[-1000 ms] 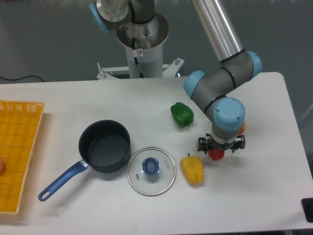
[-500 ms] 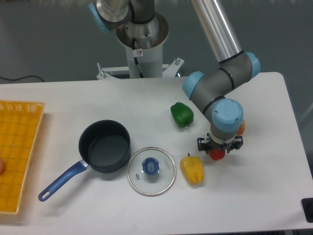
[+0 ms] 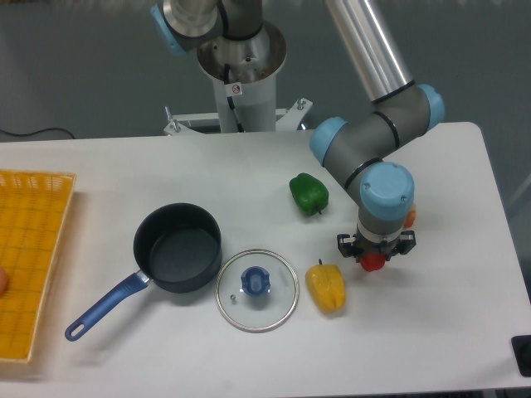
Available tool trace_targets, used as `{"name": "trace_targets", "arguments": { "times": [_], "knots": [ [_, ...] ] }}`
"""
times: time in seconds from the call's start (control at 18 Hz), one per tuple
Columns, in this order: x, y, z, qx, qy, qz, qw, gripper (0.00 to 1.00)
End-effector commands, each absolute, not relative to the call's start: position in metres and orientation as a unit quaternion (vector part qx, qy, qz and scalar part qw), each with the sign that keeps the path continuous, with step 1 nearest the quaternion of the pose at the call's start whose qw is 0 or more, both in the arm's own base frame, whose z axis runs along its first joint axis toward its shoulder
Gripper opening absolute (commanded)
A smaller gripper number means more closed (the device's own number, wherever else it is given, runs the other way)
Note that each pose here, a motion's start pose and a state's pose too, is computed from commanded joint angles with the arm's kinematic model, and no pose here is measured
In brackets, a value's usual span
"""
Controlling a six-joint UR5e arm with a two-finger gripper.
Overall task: Pick up the red pepper
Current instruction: 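Close the gripper on the red bell pepper, then lift the red pepper and carry it toward the saucepan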
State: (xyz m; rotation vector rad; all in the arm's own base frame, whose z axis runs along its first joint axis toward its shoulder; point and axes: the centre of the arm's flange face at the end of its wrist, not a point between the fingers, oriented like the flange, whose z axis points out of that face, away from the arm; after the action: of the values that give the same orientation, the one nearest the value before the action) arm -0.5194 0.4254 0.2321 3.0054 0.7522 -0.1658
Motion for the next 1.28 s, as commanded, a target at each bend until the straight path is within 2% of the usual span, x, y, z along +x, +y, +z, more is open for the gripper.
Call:
{"name": "trace_targets", "arguments": {
  "times": [0.28, 0.44, 0.56, 0.72, 1.0, 1.28],
  "knots": [
    [-0.495, 0.454, 0.264, 0.978, 0.2, -0.051, 0.023, 0.42],
    [-0.48, 0.466, 0.272, 0.983, 0.137, -0.084, 0.084, 0.42],
    [-0.476, 0.47, 0.273, 0.987, 0.101, -0.084, 0.096, 0.42],
    [-0.468, 0.47, 0.287, 0.989, 0.084, -0.083, 0.092, 0.42],
    [-0.435, 0.476, 0.329, 0.994, -0.012, -0.065, 0.09, 0.42],
    [-0.4, 0.499, 0.355, 0.996, -0.053, -0.052, 0.056, 0.42]
  ]
}}
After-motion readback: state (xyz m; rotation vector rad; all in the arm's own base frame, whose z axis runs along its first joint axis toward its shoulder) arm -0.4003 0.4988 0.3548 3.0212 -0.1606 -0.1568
